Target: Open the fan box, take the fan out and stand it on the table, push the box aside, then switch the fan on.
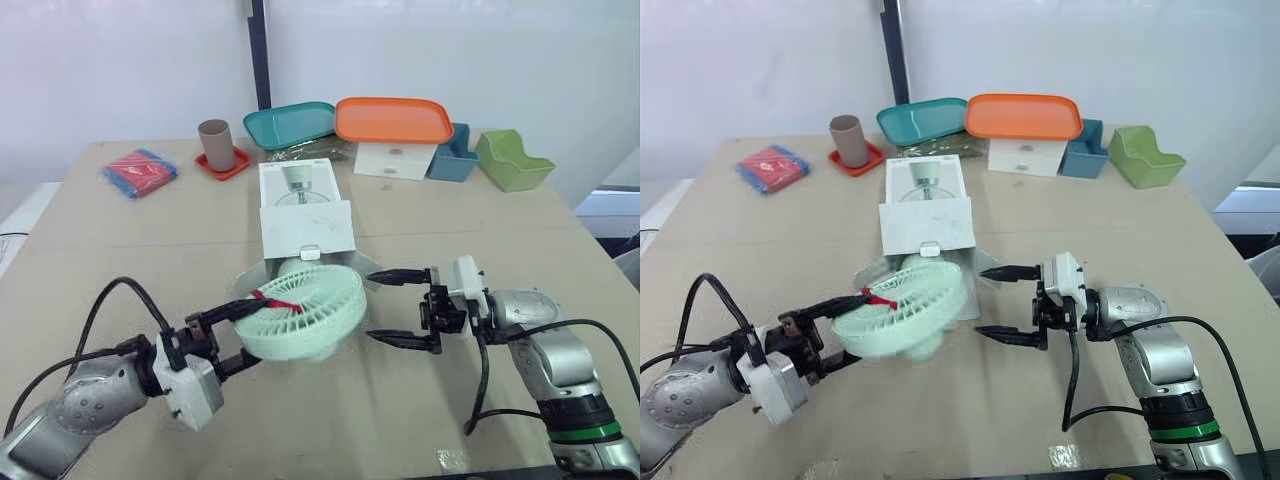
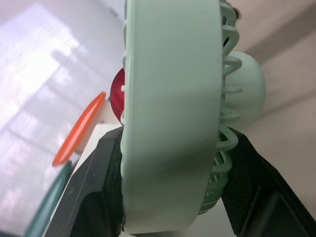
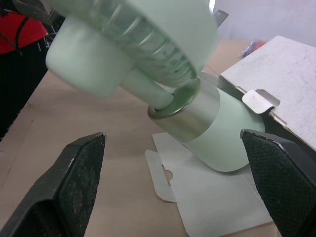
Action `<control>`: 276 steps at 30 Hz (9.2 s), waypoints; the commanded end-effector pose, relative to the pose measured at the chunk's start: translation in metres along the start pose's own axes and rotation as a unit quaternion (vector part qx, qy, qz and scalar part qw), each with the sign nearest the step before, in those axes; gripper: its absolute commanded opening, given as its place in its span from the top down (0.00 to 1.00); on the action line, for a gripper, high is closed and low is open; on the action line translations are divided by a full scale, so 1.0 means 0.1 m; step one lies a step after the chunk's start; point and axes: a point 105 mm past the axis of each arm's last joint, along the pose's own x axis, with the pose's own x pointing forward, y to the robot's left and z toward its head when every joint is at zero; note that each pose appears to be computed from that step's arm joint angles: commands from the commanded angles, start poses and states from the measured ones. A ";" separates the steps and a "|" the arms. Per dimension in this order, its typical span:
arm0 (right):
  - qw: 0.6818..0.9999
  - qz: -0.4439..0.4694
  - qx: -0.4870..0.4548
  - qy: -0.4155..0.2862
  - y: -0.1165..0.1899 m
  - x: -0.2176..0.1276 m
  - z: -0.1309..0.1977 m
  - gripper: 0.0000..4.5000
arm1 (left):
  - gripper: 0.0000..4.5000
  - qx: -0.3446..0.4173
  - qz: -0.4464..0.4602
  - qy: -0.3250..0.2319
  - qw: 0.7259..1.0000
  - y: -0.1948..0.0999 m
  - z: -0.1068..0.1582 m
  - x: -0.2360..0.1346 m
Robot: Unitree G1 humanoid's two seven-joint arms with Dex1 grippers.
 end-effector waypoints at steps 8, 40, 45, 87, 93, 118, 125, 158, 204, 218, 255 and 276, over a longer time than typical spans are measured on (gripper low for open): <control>1.000 0.012 -0.013 -0.004 0.00 0.05 0.04 0.00 | 0.55 -0.170 0.194 0.034 0.966 0.42 0.25 -0.02; 0.999 0.017 -0.013 -0.028 -0.12 0.29 0.00 0.00 | 0.55 -0.247 0.536 0.173 0.789 1.12 -0.15 -0.82; 0.998 -0.011 0.017 -0.060 -0.23 0.32 0.12 0.00 | 0.55 -0.272 0.550 0.181 0.768 1.20 -0.29 -0.94; 0.997 -0.038 0.017 -0.071 -0.26 0.25 0.17 0.00 | 0.55 -0.215 0.552 0.251 0.765 1.51 -0.43 -1.04; 0.997 -0.036 0.014 -0.066 -0.24 0.25 0.15 0.00 | 0.55 -0.271 0.534 0.248 0.762 1.39 -0.59 -0.97; 0.998 -0.040 -0.001 -0.057 -0.23 0.27 0.16 0.00 | 0.04 -0.285 0.533 0.234 0.761 1.49 -0.81 -1.08; 0.998 -0.039 -0.001 -0.056 -0.22 0.28 0.12 0.00 | 0.01 -0.252 0.527 0.237 0.776 1.54 -0.75 -1.07; 0.988 -0.156 -0.001 -0.015 -0.32 0.96 0.33 0.00 | 0.01 -0.297 0.007 0.154 0.942 0.13 -0.53 -0.29; 0.885 -0.425 0.150 0.121 -0.93 1.16 -0.21 0.99 | 0.00 -0.276 -0.003 0.117 0.954 0.05 -0.66 -0.11; 0.878 -0.443 0.141 0.114 -1.01 0.92 -0.27 0.99 | 0.00 -0.279 -0.008 0.115 0.953 0.02 -0.66 -0.07; 0.705 -0.649 0.180 0.222 -0.63 -1.51 -0.61 0.99 | 0.00 -0.290 -0.088 0.091 0.949 -0.05 -0.59 0.04; 0.778 -0.566 0.149 0.229 -0.49 -1.65 -0.58 0.65 | 0.00 -0.298 -0.078 0.084 0.948 -0.05 -0.58 0.09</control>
